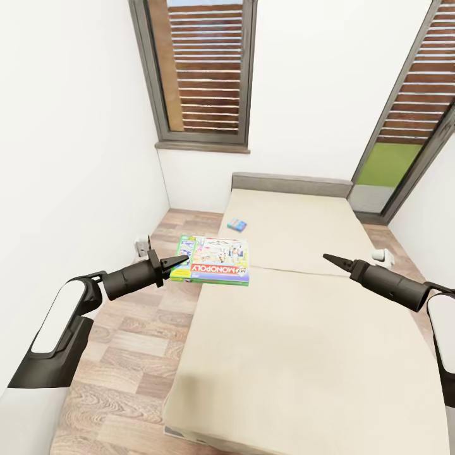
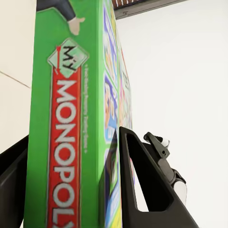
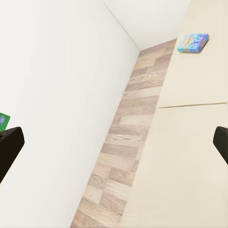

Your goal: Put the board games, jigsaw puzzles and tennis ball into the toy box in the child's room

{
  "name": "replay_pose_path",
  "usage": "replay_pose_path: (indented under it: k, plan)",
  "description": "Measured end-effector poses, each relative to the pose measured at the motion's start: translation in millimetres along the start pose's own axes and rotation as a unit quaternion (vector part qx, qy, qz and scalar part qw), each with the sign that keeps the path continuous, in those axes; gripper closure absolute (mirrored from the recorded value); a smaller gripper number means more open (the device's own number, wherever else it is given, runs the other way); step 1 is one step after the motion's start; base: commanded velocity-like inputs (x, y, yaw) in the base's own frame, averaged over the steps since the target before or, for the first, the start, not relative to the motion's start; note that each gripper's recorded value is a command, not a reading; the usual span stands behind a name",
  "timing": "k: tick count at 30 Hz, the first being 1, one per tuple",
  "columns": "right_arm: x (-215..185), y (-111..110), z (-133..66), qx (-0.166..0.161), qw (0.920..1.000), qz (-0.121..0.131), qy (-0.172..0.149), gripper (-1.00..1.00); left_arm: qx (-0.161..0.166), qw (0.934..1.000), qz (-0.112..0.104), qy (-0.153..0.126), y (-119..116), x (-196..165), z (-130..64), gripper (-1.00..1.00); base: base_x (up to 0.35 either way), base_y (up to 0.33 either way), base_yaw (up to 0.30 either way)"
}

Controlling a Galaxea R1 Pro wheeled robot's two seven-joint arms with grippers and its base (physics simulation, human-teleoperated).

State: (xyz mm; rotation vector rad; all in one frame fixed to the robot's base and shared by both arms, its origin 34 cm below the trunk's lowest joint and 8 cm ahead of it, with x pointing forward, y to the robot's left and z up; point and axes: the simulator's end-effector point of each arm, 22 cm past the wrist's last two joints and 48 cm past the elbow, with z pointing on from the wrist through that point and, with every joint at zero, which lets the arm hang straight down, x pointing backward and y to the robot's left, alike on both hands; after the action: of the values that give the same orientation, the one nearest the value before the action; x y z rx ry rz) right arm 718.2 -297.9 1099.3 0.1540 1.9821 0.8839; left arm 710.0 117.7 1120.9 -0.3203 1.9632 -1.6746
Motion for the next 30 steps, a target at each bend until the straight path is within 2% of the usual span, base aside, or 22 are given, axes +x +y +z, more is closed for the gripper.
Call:
replay_pose_path:
  k: [30]
  plan:
    - [-19,20,-13.8,-0.01,0.9997,-0.013,-0.02,-1.0,0.012,0.9997,0.02,-0.005,-29,-2,-5.5,1.0,0.0,0.0,0.0]
